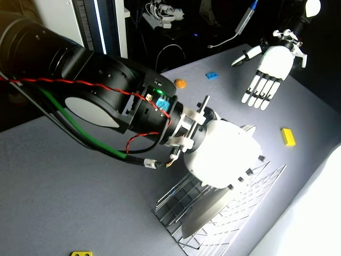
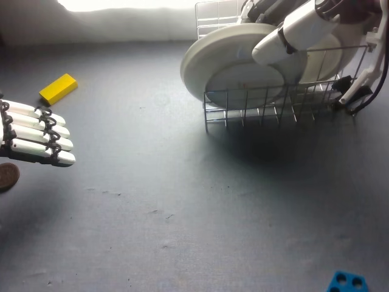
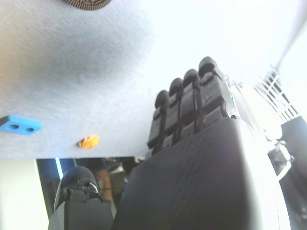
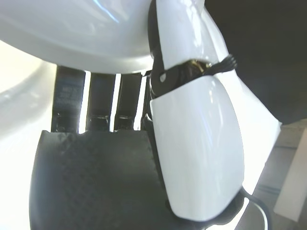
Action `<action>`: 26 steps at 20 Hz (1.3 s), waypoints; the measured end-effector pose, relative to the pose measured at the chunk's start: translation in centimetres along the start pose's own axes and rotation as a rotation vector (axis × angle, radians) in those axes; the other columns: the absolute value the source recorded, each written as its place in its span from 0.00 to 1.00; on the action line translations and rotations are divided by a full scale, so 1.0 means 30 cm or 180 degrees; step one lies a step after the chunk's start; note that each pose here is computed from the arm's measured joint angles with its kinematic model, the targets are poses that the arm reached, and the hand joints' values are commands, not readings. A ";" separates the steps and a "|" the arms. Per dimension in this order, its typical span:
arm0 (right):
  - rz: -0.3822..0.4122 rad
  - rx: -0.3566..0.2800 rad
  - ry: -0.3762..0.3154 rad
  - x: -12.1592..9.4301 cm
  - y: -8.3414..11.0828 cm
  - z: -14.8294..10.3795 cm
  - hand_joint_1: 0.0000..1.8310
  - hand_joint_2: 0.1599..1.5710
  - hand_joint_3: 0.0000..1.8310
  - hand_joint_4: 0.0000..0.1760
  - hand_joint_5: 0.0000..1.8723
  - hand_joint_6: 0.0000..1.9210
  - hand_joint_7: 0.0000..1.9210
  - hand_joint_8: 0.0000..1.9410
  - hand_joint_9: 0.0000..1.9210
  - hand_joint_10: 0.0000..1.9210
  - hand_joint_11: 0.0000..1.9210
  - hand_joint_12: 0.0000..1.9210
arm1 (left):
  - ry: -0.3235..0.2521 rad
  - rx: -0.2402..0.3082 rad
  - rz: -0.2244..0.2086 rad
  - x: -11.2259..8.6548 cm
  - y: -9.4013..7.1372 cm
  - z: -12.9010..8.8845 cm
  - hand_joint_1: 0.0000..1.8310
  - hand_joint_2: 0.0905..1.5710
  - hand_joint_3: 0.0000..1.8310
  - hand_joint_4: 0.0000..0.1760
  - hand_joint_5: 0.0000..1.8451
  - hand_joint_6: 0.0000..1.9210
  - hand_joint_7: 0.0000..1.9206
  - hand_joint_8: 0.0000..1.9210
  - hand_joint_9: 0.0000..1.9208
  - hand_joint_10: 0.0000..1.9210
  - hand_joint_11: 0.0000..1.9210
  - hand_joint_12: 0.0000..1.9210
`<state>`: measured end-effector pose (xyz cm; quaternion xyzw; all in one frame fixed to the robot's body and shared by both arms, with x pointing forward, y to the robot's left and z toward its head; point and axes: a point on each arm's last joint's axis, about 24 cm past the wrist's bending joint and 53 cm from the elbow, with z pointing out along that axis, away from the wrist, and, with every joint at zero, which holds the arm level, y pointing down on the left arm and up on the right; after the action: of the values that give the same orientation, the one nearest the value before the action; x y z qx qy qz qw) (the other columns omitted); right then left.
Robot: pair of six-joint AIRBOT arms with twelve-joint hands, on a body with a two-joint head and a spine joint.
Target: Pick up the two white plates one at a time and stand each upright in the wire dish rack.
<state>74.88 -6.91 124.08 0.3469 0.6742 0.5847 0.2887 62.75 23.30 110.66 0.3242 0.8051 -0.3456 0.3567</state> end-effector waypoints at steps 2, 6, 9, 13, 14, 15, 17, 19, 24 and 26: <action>0.0006 -0.0006 -0.0001 0.000 0.001 0.002 0.76 0.64 0.00 0.00 0.54 0.47 0.55 0.41 0.57 0.46 0.51 0.48 | -0.0001 0.0005 0.0002 -0.001 -0.003 0.003 0.00 0.58 0.00 0.00 0.05 0.00 0.03 0.00 0.01 0.00 0.00 0.00; 0.0001 0.0008 0.0009 0.007 -0.012 0.006 0.76 0.64 0.00 0.00 0.54 0.48 0.55 0.41 0.56 0.47 0.50 0.48 | 0.0003 0.0018 0.0004 0.000 -0.007 0.004 0.00 0.58 0.00 0.00 0.04 0.00 0.02 0.00 0.00 0.00 0.00 0.00; 0.0001 0.0010 0.0008 0.006 -0.012 0.006 0.75 0.66 0.00 0.00 0.50 0.53 0.52 0.49 0.50 0.55 0.45 0.52 | 0.0004 0.0020 0.0003 0.001 -0.008 0.005 0.00 0.58 0.00 0.00 0.04 0.00 0.02 0.00 0.00 0.00 0.00 0.00; -0.0002 0.0010 0.0012 0.009 -0.012 0.007 0.66 0.70 0.00 0.01 0.45 0.62 0.51 0.52 0.48 0.22 0.35 0.60 | 0.0006 0.0019 0.0005 0.001 -0.008 0.005 0.00 0.57 0.00 0.00 0.05 0.00 0.03 0.00 0.00 0.00 0.00 0.00; -0.0002 0.0010 0.0012 0.009 -0.012 0.007 0.63 0.71 0.00 0.00 0.46 0.60 0.45 0.28 0.47 0.18 0.32 0.61 | 0.0006 0.0019 0.0005 0.001 -0.008 0.004 0.00 0.57 0.00 0.00 0.04 0.00 0.02 0.00 0.00 0.00 0.00 0.00; 0.0000 0.0013 0.0012 0.009 -0.013 0.007 0.63 0.70 0.00 0.00 0.47 0.58 0.48 0.14 0.48 0.14 0.31 0.59 | 0.0006 0.0019 0.0005 0.001 -0.008 0.004 0.00 0.57 0.00 0.00 0.04 0.00 0.02 0.00 0.00 0.00 0.00 0.00; -0.0009 0.0013 0.0013 0.009 -0.013 0.007 0.67 0.66 0.00 0.00 0.40 0.30 0.49 0.03 0.47 0.08 0.27 0.61 | 0.0005 0.0019 0.0004 0.001 -0.008 0.004 0.00 0.58 0.00 0.00 0.04 0.00 0.02 0.00 0.01 0.00 0.00 0.00; -0.0018 -0.0011 0.0032 0.021 -0.007 0.007 0.67 0.64 0.00 0.00 0.44 0.09 0.48 0.01 0.47 0.05 0.25 0.61 | 0.0009 0.0016 0.0007 0.002 -0.007 0.004 0.00 0.57 0.00 0.00 0.03 0.00 0.01 0.00 0.00 0.00 0.00 0.00; -0.0071 -0.0108 0.0082 0.054 0.017 0.006 0.67 0.63 0.00 0.00 0.45 0.02 0.47 0.00 0.46 0.03 0.21 0.62 | 0.0018 0.0016 0.0011 0.004 -0.007 0.004 0.00 0.57 0.00 0.00 0.04 0.00 0.02 0.00 0.00 0.00 0.00 0.00; -0.0092 -0.0123 0.0083 0.055 0.025 0.005 0.67 0.64 0.00 0.00 0.44 0.01 0.46 0.00 0.45 0.02 0.20 0.62 | 0.0018 0.0016 0.0012 0.004 -0.007 0.004 0.00 0.58 0.00 0.00 0.04 0.00 0.02 0.00 0.01 0.00 0.00 0.00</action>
<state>74.13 -5.43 124.82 0.3238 0.6714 0.5978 0.2950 62.57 23.12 110.56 0.3276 0.8046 -0.3460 0.3543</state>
